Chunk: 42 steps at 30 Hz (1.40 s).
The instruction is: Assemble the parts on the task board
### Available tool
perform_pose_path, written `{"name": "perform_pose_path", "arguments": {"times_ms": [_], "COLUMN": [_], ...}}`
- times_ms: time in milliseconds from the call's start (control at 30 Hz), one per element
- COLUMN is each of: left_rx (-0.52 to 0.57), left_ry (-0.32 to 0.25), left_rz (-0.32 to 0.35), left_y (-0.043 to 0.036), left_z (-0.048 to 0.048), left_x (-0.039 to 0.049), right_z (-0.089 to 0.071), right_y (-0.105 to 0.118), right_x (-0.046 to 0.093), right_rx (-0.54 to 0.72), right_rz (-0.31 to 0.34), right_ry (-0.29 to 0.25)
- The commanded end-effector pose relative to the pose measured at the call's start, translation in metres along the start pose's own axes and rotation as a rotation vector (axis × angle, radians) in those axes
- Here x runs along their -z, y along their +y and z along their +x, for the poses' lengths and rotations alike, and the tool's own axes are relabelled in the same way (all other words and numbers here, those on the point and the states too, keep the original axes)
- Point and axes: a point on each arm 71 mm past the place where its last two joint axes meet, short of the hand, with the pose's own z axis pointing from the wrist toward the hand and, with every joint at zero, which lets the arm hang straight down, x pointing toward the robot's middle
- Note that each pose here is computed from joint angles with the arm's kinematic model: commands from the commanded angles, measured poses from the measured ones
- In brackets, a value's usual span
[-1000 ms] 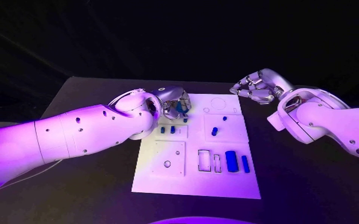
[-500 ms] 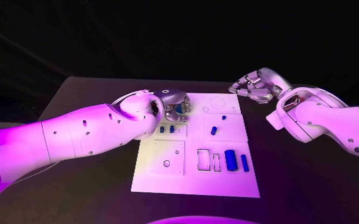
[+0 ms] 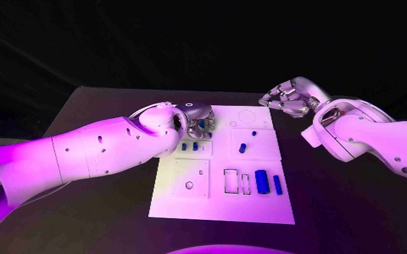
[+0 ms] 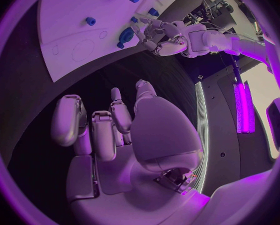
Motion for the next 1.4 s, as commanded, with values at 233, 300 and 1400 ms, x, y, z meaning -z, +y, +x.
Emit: {"name": "perform_pose_path", "arguments": {"times_ms": [233,300,1400], "left_rx": [-0.003,0.0,0.02], "left_ry": [0.045,0.047,0.071], "left_rz": [0.0,0.002,-0.014], "left_y": [-0.0008,-0.001,0.0012], "left_z": [0.0074,0.0092,0.014], "left_x": [-0.0017,-0.0018,-0.004], "right_z": [0.001,0.001,0.002], "right_y": [0.002,0.002,0.003], "right_x": [0.0,0.0,0.0], "right_rx": [0.005,0.005,0.004], "right_rz": [-0.015,-0.015,-0.019], "right_ry": [0.004,0.004,0.003]}}
